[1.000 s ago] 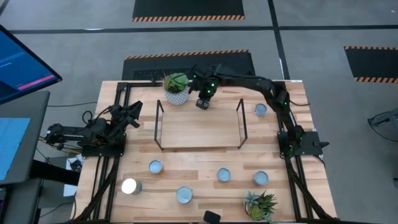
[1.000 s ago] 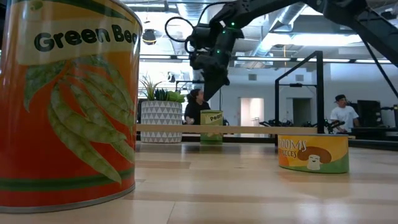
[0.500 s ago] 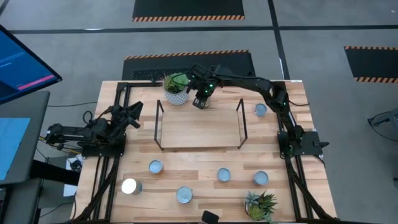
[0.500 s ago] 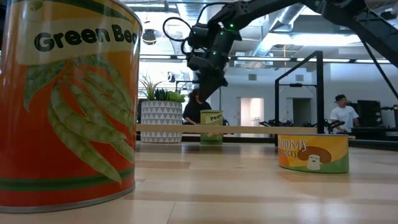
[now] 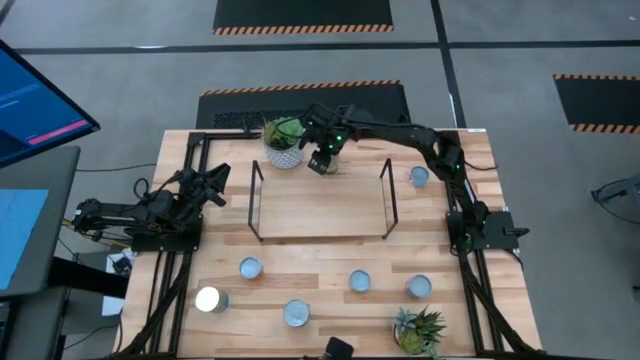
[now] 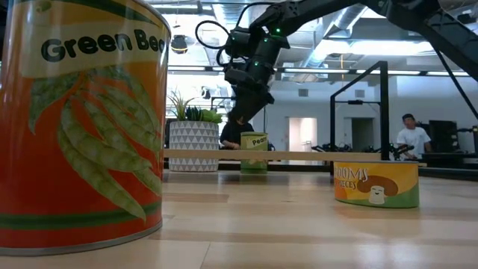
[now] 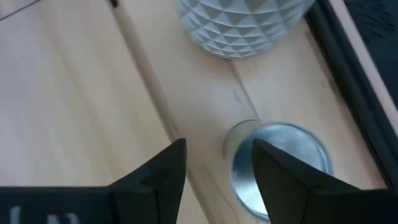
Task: Pick and place cans onto a shelf
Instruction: Put the canned pears on the shelf
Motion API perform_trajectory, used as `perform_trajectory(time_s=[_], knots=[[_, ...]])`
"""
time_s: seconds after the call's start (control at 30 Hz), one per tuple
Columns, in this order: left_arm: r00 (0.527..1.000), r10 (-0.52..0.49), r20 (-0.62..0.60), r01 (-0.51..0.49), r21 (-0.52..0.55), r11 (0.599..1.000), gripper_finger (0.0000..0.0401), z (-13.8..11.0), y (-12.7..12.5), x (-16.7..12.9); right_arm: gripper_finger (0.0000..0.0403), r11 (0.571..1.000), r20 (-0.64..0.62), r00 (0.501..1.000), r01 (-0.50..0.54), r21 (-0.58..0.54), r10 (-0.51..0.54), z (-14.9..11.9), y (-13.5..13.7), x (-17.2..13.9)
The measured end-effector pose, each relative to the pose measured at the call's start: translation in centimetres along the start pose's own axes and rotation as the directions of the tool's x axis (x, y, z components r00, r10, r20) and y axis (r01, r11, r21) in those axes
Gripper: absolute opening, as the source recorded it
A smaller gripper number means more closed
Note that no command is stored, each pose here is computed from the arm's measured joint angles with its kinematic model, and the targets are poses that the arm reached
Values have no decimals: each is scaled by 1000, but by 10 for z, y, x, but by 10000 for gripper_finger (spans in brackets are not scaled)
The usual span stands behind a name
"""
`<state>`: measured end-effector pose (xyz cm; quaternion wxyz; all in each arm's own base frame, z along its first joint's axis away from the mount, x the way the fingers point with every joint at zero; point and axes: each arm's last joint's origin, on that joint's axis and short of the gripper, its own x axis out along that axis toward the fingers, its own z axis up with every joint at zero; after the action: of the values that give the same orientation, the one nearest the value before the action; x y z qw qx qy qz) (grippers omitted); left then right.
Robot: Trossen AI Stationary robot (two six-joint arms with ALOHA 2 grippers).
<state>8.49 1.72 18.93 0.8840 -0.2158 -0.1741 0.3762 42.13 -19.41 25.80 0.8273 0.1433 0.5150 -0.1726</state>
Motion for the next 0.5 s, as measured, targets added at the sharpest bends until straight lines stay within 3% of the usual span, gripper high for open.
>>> perform_trajectory(time_s=[0.17, 0.5], knots=[[1000, 0, 0, 0, -2, 1000, 105, 0, 0, 0, 203, 998, -18, 1000, 8, 66, -7, -3, -1, 5], [1000, 0, 1, 0, -5, 1000, 105, 0, 0, 0, 183, 996, -13, 998, 58, 70, -57, -3, -4, 4]])
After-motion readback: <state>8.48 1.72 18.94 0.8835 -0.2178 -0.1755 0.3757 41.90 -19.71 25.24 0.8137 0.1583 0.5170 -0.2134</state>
